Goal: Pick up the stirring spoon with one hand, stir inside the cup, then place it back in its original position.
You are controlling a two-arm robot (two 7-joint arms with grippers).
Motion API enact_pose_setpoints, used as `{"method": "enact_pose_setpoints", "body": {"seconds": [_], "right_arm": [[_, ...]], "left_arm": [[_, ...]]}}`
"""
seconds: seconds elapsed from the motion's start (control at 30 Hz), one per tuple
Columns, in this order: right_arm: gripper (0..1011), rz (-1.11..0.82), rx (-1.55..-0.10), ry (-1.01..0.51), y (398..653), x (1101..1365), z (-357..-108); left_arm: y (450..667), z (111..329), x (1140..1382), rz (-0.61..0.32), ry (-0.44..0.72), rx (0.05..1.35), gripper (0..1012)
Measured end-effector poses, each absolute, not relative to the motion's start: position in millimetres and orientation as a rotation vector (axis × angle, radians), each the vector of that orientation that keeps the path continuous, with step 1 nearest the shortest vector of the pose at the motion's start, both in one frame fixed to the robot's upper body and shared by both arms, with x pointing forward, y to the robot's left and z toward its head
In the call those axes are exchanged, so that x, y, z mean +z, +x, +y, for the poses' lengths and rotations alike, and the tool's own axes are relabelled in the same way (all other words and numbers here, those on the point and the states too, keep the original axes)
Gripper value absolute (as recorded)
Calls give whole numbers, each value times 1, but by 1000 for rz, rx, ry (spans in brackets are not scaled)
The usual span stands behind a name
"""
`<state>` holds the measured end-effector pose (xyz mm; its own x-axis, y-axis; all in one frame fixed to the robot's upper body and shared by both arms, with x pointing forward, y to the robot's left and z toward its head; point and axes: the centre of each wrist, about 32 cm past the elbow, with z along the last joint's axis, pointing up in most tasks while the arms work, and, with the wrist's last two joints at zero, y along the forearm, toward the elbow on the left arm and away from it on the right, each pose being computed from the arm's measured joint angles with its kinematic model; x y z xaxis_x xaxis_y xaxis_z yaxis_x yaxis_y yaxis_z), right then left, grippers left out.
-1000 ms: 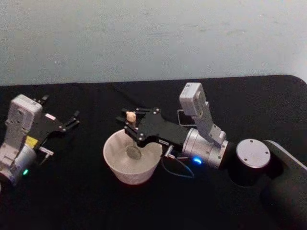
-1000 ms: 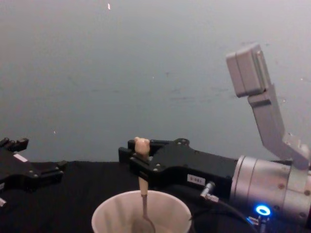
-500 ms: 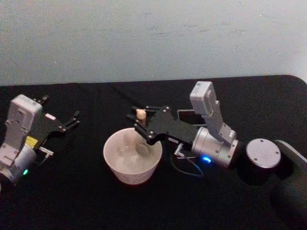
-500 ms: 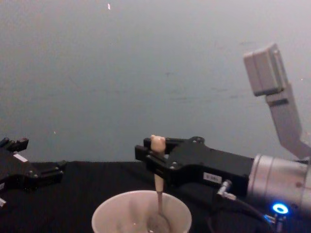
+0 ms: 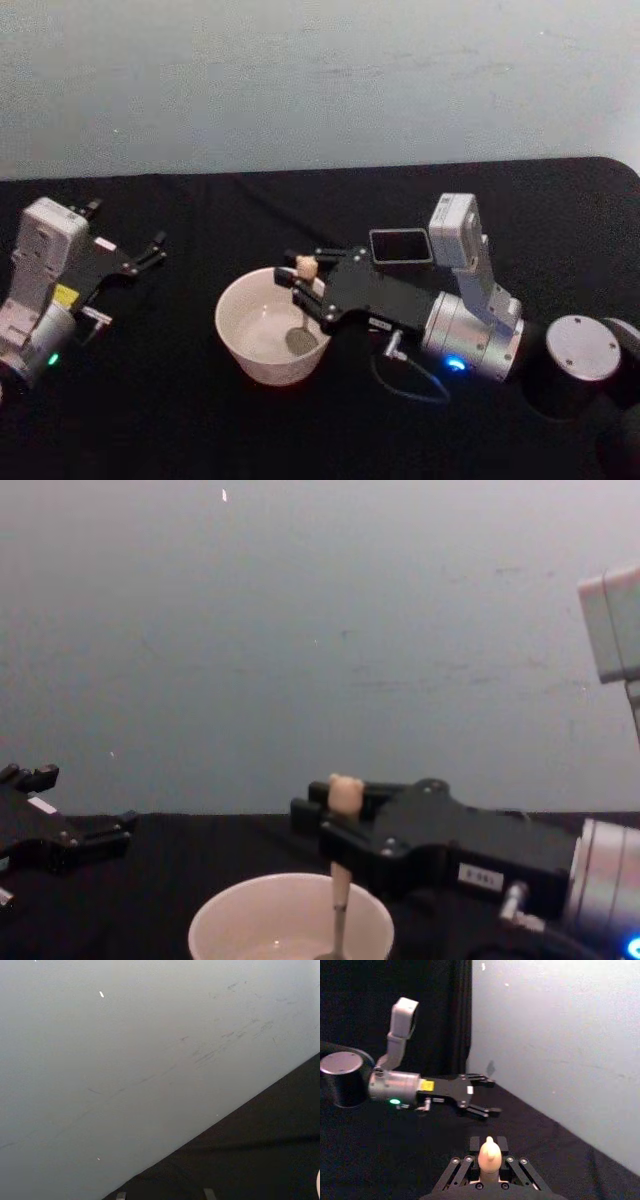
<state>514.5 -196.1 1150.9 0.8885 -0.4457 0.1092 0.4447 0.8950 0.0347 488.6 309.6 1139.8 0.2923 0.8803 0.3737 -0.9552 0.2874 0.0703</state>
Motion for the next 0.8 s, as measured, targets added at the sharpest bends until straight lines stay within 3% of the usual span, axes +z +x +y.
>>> {"method": "enact_pose_setpoints", "body": {"seconds": [0.4,0.8], "right_arm": [[209,-83,-420,20,513,1146,-170],[209,-103,-489,17,536,1144,-154]], "left_arm": [[489,310,1140,-285,305,1248,1001],[489,310,1140,-285,304,1248,1001]]}}
